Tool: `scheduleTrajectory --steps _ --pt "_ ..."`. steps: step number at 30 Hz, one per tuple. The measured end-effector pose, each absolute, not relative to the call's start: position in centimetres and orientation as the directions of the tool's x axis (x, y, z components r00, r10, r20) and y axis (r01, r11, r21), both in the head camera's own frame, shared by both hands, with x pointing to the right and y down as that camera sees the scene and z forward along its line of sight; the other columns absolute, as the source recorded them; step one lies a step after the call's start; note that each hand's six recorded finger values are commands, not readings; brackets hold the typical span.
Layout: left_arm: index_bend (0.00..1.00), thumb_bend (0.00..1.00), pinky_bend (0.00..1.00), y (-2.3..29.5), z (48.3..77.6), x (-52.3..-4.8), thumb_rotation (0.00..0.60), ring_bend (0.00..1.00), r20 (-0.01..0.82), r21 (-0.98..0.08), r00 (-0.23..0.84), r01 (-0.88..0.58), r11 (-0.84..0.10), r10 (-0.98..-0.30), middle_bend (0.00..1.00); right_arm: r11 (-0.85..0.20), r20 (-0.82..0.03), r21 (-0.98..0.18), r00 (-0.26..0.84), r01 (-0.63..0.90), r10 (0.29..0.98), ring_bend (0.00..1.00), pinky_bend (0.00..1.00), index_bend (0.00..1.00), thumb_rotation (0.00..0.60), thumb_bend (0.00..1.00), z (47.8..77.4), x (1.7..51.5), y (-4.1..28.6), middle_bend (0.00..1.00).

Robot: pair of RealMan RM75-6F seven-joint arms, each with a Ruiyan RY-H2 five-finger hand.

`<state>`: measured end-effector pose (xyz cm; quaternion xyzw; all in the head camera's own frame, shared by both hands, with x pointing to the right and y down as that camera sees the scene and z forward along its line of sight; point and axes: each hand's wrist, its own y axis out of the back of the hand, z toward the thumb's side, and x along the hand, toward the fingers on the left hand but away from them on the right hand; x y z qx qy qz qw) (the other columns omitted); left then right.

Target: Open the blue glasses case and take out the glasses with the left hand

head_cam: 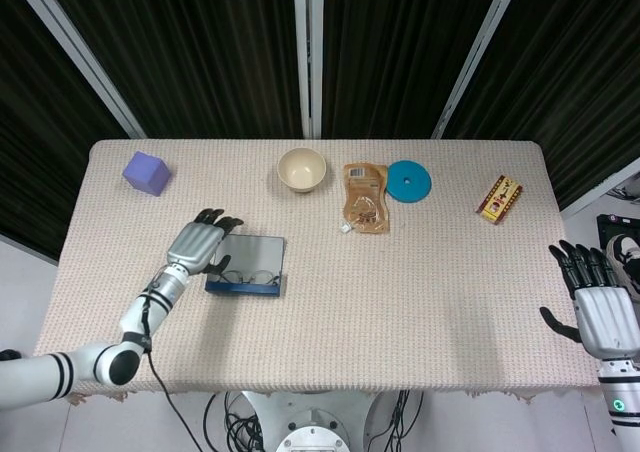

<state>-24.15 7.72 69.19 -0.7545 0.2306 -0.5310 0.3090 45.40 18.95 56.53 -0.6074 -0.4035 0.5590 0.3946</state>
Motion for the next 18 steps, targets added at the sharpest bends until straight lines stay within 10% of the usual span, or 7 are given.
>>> scheduleTrajectory --steps 18 --pt "0.09 0.18 0.0 14.0 71.2 -21.9 0.6 0.0 0.631 -0.75 0.446 0.139 -0.647 -0.635 0.06 -0.356 -0.352 -0.933 0.064 0.058 0.934 0.0 0.0 0.02 0.6 0.16 56.3 45.0 19.2 0.05"
